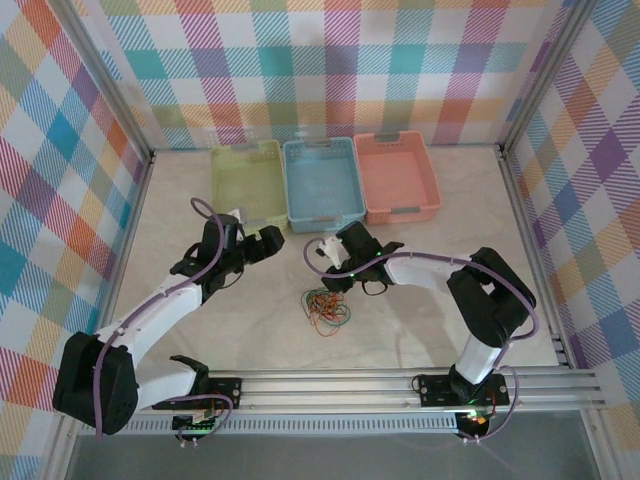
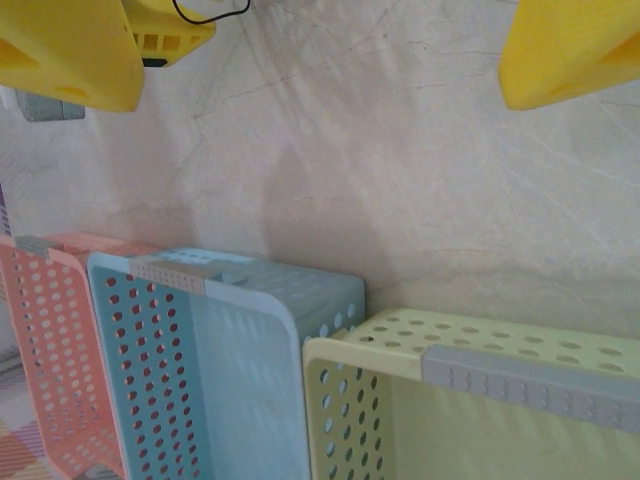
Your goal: Untangle the cables
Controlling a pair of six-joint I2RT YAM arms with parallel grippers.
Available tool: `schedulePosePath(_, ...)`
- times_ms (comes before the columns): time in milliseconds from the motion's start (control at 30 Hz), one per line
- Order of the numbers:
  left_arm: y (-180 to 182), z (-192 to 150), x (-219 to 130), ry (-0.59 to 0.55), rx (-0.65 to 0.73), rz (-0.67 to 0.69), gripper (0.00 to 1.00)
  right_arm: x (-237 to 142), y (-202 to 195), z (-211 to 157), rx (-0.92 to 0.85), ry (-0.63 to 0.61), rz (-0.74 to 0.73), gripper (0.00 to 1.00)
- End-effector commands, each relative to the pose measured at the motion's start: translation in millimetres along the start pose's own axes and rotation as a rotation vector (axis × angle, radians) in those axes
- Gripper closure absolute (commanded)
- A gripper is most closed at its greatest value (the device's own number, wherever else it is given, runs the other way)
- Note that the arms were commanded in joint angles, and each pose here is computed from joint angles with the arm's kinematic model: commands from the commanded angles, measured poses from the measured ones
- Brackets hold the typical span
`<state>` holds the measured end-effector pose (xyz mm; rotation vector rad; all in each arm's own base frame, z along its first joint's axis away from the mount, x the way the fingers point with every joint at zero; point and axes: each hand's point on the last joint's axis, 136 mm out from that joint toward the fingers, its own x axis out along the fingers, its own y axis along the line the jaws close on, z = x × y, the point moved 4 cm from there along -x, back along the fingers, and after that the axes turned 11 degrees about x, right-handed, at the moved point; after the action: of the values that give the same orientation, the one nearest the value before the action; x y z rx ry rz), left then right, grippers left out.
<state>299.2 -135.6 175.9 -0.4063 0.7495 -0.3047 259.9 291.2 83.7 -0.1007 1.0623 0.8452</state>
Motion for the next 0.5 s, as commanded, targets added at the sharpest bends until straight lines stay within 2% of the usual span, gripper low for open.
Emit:
schedulePosePath(0, -17, 4, 1, 0.022, 0.009, -0.051, 0.08, -6, 8, 9, -0.009, -0.056, 0.035, 0.8)
schedulePosePath(133, -21, 1, 5, 0.053, 0.019, -0.066, 0.08, -9, 9, 12, -0.019, -0.093, 0.045, 0.92)
schedulePosePath(267, -23, -4, 11, 0.099, 0.008, -0.065, 0.09, -15, 12, 14, -0.032, -0.14, 0.069, 0.99)
schedulePosePath(467, -33, -25, 22, 0.208, 0.015, -0.11, 0.12, -27, 6, 23, 0.043, -0.232, 0.131, 1.0)
